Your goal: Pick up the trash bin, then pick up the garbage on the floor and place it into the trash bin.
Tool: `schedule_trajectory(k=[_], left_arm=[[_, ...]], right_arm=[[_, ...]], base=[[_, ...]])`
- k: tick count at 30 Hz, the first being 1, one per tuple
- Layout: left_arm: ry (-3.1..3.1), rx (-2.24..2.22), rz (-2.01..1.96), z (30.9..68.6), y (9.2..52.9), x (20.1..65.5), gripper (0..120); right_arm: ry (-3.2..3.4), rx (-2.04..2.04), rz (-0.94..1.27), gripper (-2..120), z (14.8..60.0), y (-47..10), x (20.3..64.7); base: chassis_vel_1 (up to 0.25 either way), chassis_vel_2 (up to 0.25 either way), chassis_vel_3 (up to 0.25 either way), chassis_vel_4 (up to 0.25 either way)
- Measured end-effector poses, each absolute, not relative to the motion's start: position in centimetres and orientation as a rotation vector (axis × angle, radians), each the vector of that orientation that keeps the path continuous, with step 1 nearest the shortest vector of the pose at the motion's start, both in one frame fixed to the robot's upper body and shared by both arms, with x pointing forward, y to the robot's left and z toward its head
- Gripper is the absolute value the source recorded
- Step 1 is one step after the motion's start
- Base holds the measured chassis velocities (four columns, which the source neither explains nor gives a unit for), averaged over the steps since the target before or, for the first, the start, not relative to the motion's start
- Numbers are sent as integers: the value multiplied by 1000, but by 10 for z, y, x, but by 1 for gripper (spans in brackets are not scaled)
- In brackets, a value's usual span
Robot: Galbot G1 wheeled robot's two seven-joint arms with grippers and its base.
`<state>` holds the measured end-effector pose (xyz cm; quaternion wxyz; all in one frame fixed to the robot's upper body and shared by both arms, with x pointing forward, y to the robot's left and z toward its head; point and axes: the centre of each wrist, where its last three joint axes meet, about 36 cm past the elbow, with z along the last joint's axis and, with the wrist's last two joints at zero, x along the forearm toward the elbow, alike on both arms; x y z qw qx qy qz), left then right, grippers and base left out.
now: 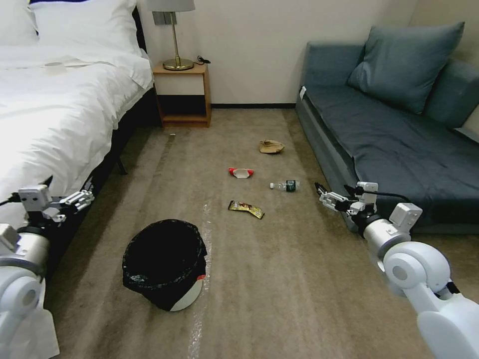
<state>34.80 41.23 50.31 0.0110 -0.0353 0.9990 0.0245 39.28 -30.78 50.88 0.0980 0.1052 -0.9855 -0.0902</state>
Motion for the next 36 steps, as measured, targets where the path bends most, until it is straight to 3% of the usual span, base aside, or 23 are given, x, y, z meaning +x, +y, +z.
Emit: schedule_trajectory(k=[36], left_arm=[[3827,-288,-21,511,387,358,98]], right_arm=[[-2902,306,-237,100,506,-300,378]], base=[[0,0,0,0]])
